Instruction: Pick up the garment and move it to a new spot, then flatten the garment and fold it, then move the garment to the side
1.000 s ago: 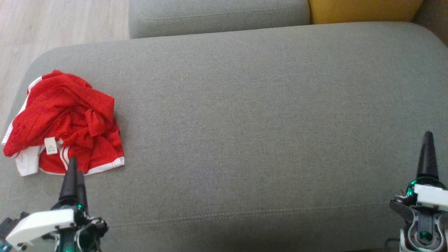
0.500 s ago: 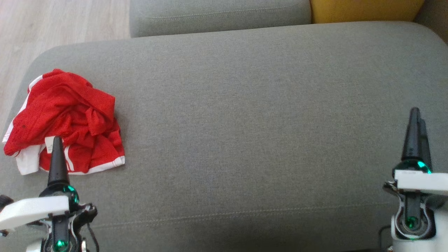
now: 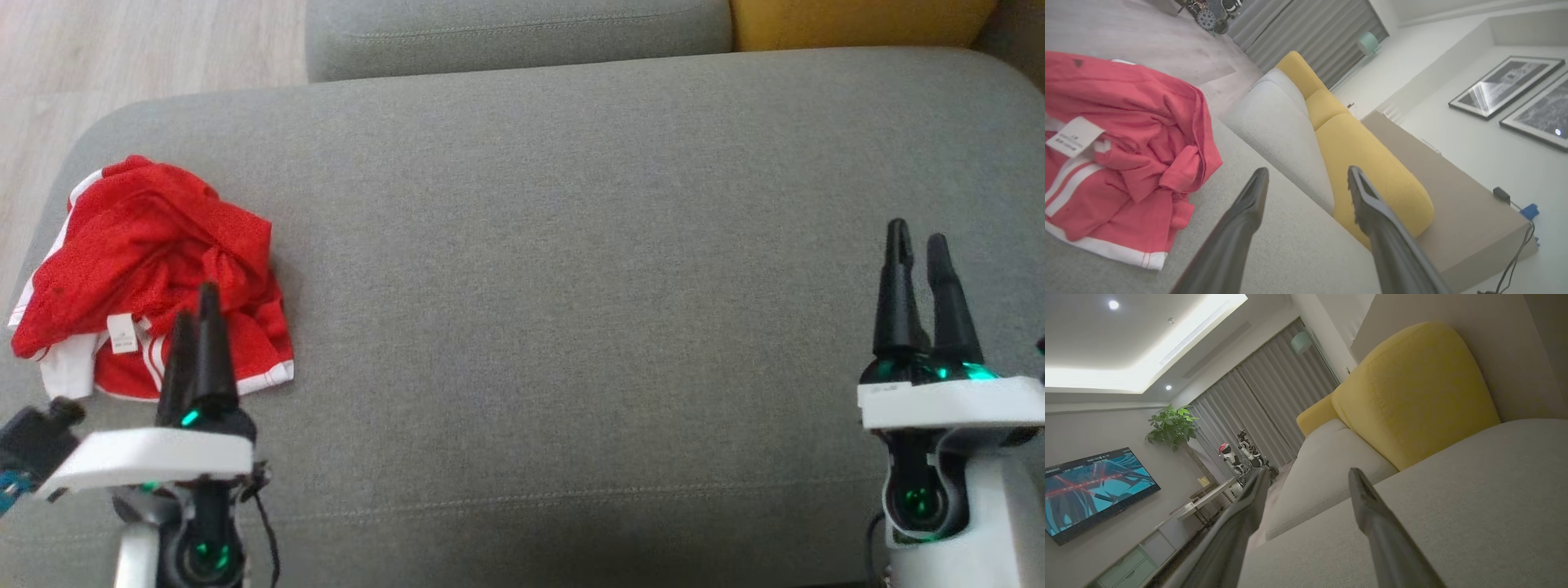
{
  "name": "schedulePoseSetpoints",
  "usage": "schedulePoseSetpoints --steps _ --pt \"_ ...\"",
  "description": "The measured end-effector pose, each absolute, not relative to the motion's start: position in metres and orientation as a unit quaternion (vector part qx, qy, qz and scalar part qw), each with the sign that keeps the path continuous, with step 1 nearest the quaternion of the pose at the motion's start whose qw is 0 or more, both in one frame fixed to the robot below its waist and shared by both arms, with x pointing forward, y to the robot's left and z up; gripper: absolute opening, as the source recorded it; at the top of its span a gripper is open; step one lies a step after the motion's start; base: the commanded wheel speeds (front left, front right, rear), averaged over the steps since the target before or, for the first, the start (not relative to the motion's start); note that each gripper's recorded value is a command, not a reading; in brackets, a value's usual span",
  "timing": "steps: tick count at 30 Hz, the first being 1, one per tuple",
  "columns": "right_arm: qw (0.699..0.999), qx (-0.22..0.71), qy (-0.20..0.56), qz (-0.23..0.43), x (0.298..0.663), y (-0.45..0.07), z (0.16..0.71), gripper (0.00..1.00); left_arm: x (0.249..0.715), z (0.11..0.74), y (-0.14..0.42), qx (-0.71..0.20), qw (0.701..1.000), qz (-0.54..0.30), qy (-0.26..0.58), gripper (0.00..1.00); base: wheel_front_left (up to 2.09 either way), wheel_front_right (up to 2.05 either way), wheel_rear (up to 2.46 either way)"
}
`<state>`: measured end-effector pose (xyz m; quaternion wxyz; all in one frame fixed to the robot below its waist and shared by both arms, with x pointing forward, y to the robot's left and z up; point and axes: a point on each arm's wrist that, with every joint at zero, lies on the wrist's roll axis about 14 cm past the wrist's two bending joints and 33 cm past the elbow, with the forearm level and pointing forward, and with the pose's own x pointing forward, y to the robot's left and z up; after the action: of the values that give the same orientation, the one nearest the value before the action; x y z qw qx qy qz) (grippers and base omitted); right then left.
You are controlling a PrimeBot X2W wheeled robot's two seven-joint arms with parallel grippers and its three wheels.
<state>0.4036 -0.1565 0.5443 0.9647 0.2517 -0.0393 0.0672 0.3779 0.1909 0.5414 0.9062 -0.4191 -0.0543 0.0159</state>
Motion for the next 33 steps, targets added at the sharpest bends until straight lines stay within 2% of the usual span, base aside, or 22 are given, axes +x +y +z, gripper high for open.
schedulePoseSetpoints --steps 7,14,22,33 --pt "0.976 0.196 -0.047 0.083 0.403 -0.147 0.547 1.0 0.379 0.541 0.164 -0.312 0.949 -0.014 -0.043 1.0 0.0 0.0 0.0" --pt "0.982 0.16 -0.05 0.084 0.401 -0.144 0.545 1.0 0.379 0.523 0.152 -0.2 0.98 -0.014 -0.009 1.0 0.0 0.0 0.0" --pt "0.99 0.1 -0.041 0.093 0.4 -0.137 0.535 1.0 0.377 0.512 0.144 -0.117 0.993 -0.013 0.006 1.0 0.0 0.0 0.0" --pt "0.992 0.012 -0.048 0.115 0.397 -0.124 0.532 1.0 0.371 0.517 0.134 -0.012 1.0 -0.019 -0.018 1.0 0.0 0.0 0.0"
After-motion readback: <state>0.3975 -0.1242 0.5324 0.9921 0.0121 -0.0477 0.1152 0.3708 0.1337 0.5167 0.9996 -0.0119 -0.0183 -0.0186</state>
